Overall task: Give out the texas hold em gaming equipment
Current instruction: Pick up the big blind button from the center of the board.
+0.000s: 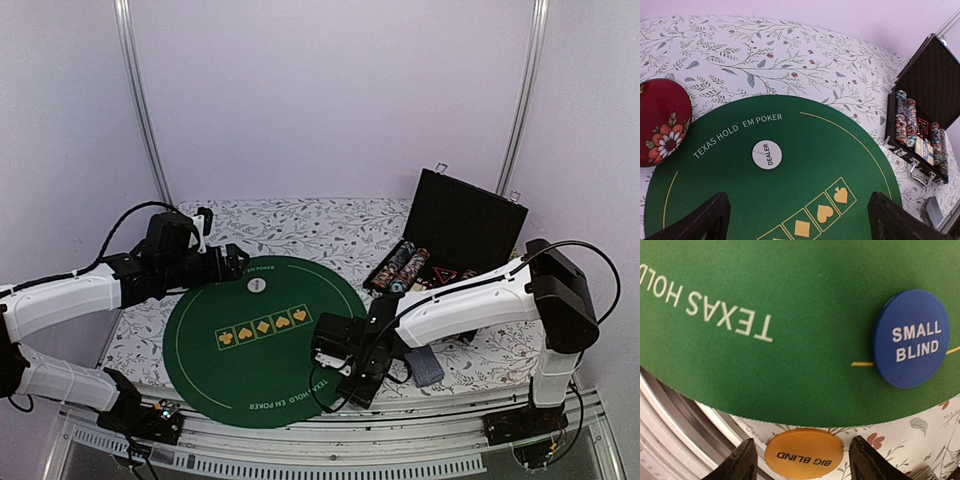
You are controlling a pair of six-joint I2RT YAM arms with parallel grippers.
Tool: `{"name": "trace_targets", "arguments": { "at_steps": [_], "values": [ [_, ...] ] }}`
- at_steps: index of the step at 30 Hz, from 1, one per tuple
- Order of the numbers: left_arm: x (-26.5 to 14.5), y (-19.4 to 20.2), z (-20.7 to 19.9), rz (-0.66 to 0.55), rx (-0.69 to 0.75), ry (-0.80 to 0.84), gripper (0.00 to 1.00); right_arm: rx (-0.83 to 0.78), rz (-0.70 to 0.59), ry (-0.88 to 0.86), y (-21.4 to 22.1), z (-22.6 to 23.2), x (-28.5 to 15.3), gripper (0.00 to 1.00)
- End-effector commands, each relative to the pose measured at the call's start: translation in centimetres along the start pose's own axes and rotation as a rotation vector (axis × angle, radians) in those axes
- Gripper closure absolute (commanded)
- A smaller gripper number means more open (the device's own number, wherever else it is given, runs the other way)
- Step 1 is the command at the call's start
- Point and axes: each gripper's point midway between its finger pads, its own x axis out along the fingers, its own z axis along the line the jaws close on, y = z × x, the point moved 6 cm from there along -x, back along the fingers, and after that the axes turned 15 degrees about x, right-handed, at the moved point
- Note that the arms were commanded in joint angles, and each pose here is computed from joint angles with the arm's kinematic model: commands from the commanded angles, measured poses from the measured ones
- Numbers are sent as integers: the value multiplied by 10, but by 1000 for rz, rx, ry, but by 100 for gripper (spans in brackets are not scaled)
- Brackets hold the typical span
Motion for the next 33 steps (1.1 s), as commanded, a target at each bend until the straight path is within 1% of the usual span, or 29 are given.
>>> {"name": "trace_targets", "arguments": {
  "at_steps": [1,7,12,19,25,31,33],
  "values": [
    [-3,1,2,-7,13,-1,2,-7,19,41,4,2,25,40],
    [-5,1,2,-9,19,-1,2,-35,72,104,23,2,32,41],
    [-6,1,2,-14,20,0,2,-64,74,113,29,12,30,40],
    [-8,0,3,-20,21,0,2,-70,82,168,32,6,29,41],
    [-9,-3,3,-27,22,-2,2,-71,70,172,31,5,27,53],
    [-11,-5,4,-34,22,-2,2,-73,74,147,32,8,21,62],
    [-11,-5,3,-35,25,-1,2,-74,71,136,33,9,18,63]
  ]
}}
